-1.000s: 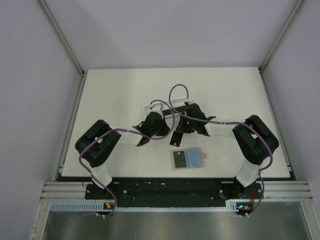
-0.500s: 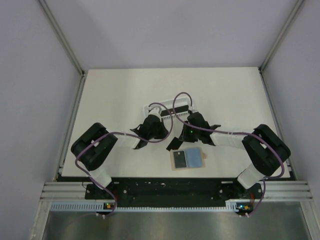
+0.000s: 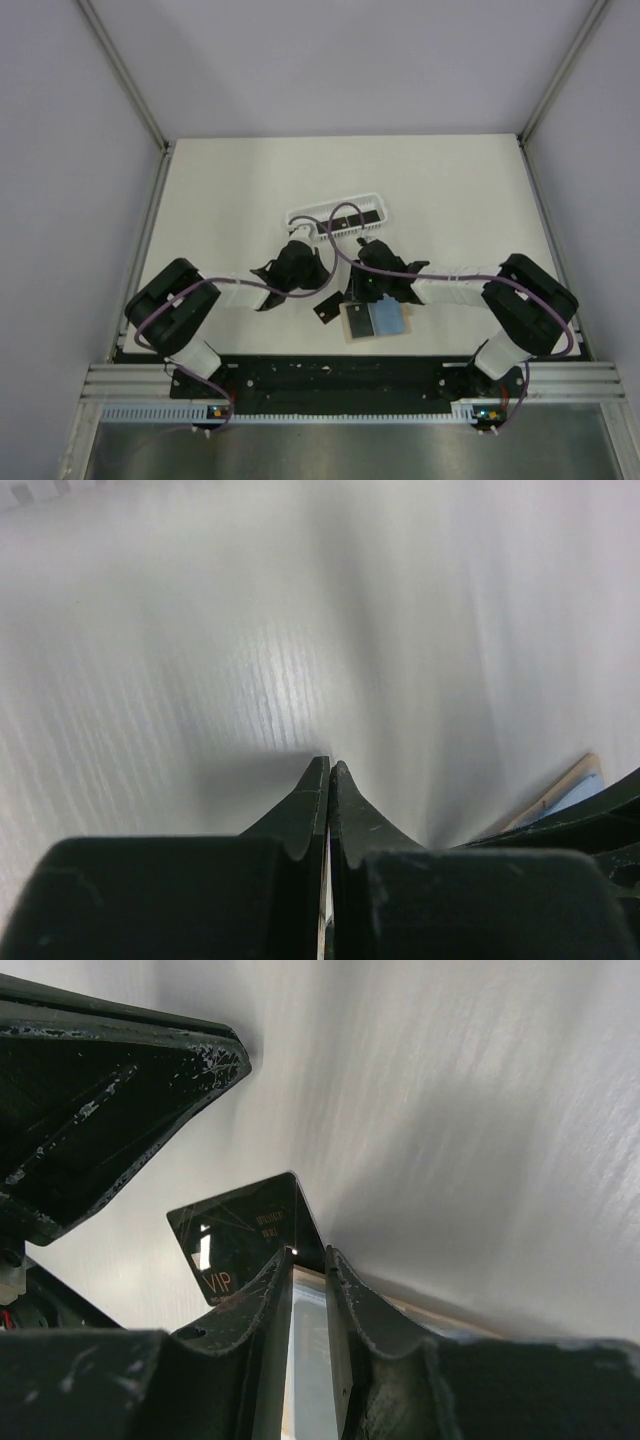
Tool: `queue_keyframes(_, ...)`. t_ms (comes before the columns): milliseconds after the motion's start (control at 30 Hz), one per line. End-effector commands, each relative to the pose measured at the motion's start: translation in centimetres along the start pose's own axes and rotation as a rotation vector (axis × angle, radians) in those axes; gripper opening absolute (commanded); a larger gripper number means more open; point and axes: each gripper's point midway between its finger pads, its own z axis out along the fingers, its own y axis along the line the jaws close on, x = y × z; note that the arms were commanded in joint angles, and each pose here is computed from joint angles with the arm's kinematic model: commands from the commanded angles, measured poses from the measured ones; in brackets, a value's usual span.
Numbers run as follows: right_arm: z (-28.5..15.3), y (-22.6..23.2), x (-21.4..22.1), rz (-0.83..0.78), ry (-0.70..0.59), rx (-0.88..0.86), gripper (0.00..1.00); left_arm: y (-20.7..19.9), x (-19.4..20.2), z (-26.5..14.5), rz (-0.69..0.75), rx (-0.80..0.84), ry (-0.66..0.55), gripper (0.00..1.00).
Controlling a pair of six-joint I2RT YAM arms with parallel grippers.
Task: Put the credit cards into the card holder
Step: Move the credit card to the corner of the board.
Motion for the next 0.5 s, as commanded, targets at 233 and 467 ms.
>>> queue_keyframes(233, 1.7, -1.5, 4.8, -0.045, 0.139, 0.065, 0.21, 6.0, 6.3, -4.4, -0.059, -0.188, 0.149, 0.00)
queue_keyframes(467, 2.7, -0.2, 5.0, -0.068, 0.157, 0.037, 0.21, 6.6, 8.4, -6.3, -0.092, -0.163, 0.180, 0.00)
